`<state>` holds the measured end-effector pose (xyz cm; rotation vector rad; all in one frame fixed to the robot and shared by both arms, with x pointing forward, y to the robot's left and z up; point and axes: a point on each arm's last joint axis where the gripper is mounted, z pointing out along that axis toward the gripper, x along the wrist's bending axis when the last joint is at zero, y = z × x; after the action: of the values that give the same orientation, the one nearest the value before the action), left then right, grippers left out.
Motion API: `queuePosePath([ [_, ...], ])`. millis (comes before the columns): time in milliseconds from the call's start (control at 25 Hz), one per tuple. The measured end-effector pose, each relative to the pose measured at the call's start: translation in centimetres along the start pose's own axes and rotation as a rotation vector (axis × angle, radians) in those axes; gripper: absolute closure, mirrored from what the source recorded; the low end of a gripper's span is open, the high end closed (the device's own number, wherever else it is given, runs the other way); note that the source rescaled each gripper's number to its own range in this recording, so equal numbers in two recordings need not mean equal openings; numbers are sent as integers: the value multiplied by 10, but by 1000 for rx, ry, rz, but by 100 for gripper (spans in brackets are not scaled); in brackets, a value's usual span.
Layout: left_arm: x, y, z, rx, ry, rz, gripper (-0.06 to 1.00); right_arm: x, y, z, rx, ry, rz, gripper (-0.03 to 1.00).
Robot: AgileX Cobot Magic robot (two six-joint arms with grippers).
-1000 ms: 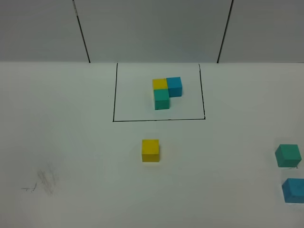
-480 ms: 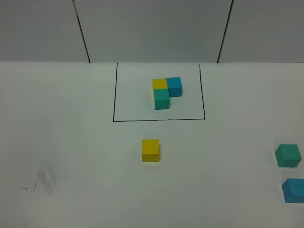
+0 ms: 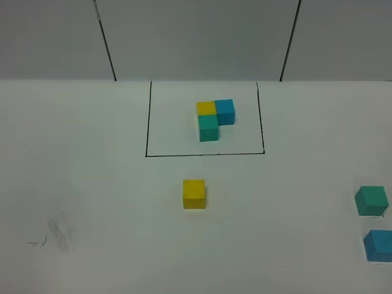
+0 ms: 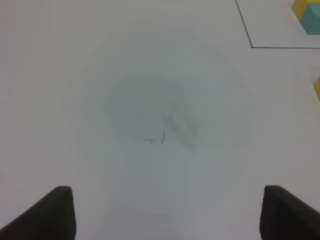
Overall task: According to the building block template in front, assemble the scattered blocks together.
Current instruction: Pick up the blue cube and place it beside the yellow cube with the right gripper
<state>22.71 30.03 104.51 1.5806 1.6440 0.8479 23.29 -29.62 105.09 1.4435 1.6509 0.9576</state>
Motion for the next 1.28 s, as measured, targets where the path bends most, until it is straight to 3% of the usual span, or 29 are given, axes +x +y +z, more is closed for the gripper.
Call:
queuePosePath([
  [1280, 0, 0, 0, 1, 6, -3, 19, -1, 0, 0, 1, -12, 32, 97],
])
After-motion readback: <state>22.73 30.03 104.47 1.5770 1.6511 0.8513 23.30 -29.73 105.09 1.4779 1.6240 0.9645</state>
